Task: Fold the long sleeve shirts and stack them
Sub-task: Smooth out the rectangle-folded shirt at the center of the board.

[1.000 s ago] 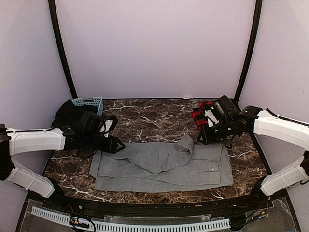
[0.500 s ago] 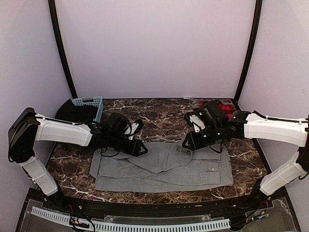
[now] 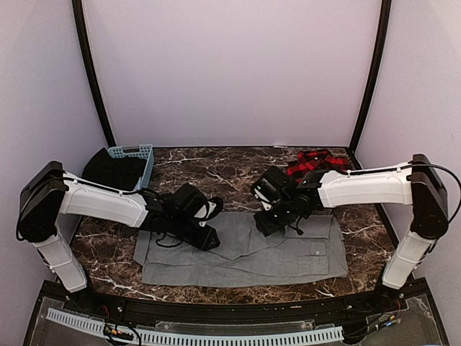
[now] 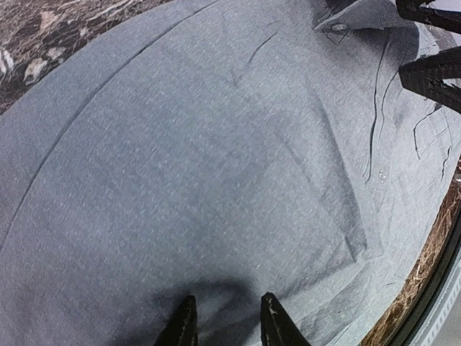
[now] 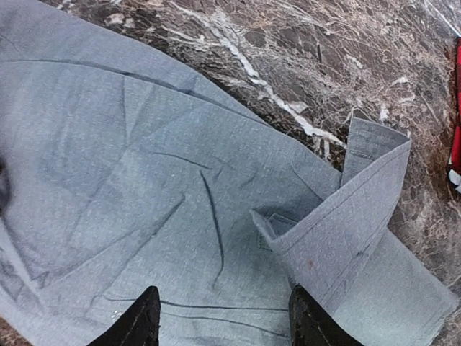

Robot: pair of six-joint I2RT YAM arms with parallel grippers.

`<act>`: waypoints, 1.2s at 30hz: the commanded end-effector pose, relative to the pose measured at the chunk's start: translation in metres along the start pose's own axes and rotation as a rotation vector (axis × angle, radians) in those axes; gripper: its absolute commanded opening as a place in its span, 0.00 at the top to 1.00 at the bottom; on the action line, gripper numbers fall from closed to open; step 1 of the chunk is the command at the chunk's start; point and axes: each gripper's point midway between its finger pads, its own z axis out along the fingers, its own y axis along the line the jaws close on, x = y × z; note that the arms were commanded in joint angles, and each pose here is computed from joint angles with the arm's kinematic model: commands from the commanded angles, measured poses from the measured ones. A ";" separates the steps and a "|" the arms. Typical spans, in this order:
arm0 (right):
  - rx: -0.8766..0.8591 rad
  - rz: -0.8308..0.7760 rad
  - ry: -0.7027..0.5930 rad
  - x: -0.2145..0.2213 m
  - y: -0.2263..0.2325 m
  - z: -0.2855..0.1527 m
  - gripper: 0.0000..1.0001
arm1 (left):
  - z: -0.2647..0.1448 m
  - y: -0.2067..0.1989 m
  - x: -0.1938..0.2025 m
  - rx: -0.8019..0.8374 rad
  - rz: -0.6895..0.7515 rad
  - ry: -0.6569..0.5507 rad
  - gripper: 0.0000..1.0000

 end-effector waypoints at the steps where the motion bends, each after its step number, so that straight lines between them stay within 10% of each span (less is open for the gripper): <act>1: 0.246 -0.120 0.031 0.000 -0.022 0.006 0.42 | -0.008 0.007 0.018 -0.036 -0.006 0.032 0.72; 17: 0.411 -0.206 0.022 0.004 -0.037 -0.004 0.38 | -0.011 0.016 0.061 -0.032 -0.030 0.122 0.80; 36: 0.561 0.164 0.060 0.063 -0.101 -0.021 0.40 | -0.005 0.027 0.083 -0.058 -0.023 0.173 0.83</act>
